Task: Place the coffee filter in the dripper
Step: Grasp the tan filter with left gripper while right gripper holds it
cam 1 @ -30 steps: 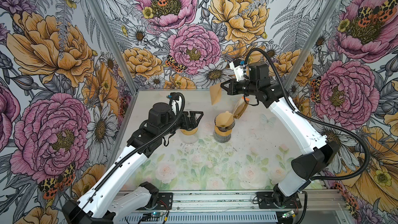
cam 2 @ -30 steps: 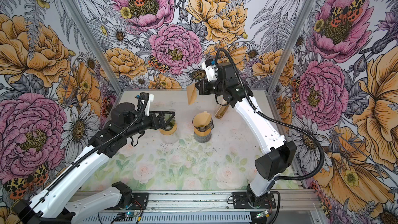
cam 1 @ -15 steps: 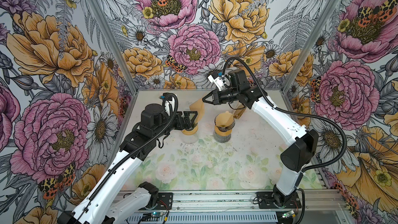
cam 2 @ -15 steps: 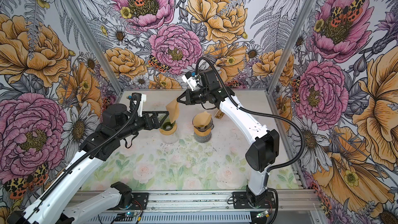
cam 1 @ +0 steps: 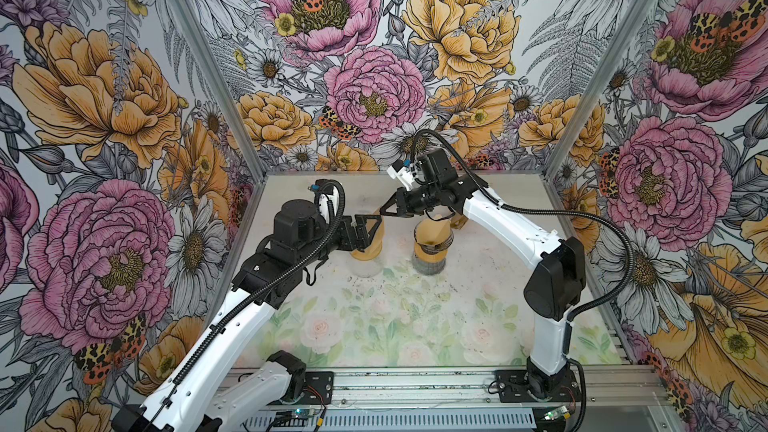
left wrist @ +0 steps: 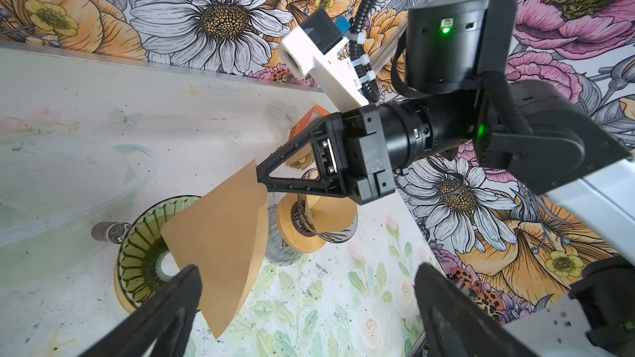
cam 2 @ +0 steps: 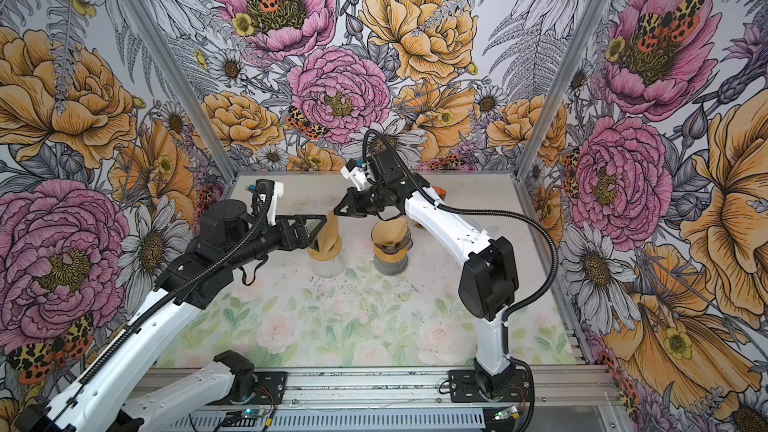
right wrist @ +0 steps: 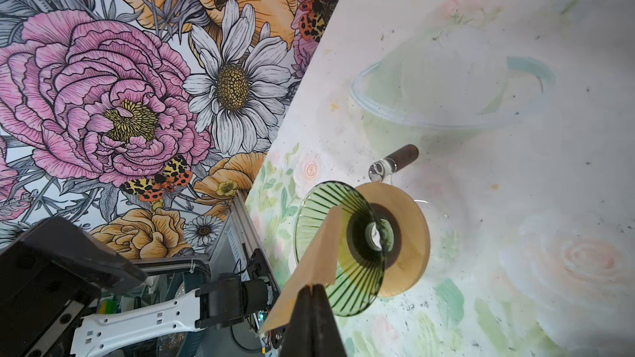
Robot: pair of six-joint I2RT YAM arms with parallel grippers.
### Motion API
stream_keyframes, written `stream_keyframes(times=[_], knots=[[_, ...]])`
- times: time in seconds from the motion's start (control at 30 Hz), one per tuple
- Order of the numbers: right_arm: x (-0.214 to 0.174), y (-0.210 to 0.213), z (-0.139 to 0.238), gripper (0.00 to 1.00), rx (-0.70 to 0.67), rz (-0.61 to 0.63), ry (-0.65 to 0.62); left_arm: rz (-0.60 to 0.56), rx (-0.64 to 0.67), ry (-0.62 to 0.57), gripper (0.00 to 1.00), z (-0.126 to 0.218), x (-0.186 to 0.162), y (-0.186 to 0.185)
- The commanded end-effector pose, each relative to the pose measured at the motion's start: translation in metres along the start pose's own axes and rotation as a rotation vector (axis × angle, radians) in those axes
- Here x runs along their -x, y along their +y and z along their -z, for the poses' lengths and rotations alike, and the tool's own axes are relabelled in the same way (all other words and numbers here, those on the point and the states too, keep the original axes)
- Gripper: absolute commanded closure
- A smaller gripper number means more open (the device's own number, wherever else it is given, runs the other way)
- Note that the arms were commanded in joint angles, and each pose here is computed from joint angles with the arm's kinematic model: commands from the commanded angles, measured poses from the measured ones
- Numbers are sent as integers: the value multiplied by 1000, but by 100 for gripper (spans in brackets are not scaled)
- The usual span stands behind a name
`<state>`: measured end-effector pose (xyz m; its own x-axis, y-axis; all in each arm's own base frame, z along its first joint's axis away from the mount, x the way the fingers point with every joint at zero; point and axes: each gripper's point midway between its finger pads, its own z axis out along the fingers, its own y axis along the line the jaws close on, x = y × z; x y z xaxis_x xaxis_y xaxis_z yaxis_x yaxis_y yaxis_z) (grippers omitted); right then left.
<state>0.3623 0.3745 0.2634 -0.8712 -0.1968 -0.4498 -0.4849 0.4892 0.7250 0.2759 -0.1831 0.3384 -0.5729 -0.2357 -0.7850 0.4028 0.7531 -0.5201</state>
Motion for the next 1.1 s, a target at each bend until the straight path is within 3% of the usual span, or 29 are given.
stream_keyframes(times=[0.0, 0.4, 0.73, 1.07], knots=[[-2, -3, -3, 94, -23, -10, 2, -12, 18, 9, 2, -3, -2, 6], [-1, -12, -4, 80, -71, -25, -2, -37, 69, 62, 3, -7, -8, 15], [-1, -7, 14, 73, -125, 28, -28, -95, 27, 181, 27, -11, -16, -2], [-18, -8, 60, 68, -252, 120, -104, -215, 84, 343, 45, -31, -39, -13]])
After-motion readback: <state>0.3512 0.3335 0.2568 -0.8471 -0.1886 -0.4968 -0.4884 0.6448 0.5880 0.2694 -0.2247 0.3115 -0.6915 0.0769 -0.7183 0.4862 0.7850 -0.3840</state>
